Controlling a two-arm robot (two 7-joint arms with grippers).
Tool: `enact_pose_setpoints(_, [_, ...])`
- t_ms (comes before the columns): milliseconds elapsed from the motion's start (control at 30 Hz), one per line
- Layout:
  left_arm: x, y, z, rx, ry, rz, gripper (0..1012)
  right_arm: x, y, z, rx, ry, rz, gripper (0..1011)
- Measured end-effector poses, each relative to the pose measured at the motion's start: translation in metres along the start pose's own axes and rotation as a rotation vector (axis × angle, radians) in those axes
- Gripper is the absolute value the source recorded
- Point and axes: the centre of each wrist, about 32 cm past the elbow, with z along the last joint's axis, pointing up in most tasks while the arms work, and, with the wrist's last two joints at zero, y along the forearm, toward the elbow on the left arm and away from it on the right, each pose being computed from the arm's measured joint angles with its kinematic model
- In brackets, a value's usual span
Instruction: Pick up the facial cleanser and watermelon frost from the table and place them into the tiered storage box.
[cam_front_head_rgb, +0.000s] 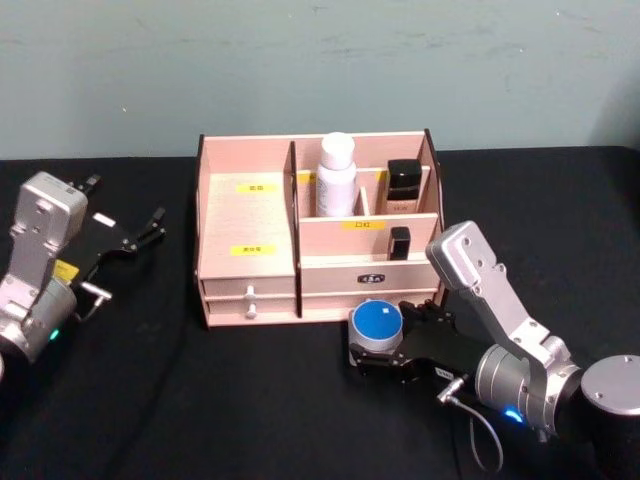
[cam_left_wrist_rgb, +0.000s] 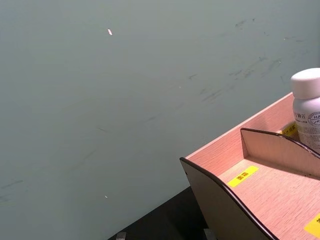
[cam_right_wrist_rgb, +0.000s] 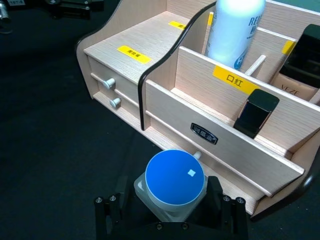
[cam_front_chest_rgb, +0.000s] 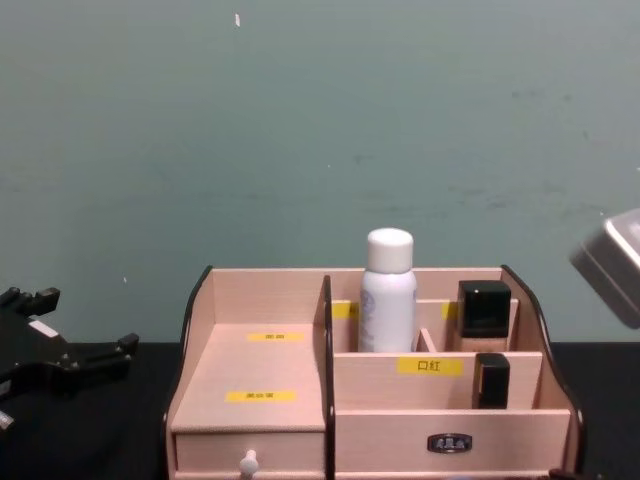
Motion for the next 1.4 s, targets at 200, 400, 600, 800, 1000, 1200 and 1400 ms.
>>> enact_pose_setpoints(200, [0.0,0.0,0.0,0.0,0.0,0.0,1001,-0.0013,0.0008,0.0,-0.002,-0.007,-0.011,1002])
enact_pose_setpoints(400, [0.0,0.0,0.0,0.0,0.0,0.0,1001,-0.0022,0.0029,-0.0007,-0.001,-0.005,-0.012,1002])
enact_pose_setpoints(600, [0.0,0.0,0.0,0.0,0.0,0.0,1001,-0.0034,0.0049,-0.0012,-0.001,-0.006,-0.01,1002])
enact_pose_setpoints(800, [0.0,0.0,0.0,0.0,0.0,0.0,1001,-0.0038,0.0057,-0.0011,-0.003,-0.012,-0.015,1002])
enact_pose_setpoints(1000, [0.0,0.0,0.0,0.0,0.0,0.0,1001,-0.0037,0.0057,-0.0012,-0.003,-0.012,-0.015,1003])
enact_pose_setpoints(1200, [0.0,0.0,0.0,0.0,0.0,0.0,1002,-0.0036,0.0056,-0.0012,-0.002,-0.012,-0.014,886])
enact_pose_setpoints(1400, [0.0,0.0,0.0,0.0,0.0,0.0,1001,-0.0036,0.0055,-0.0012,-0.001,-0.011,-0.013,719])
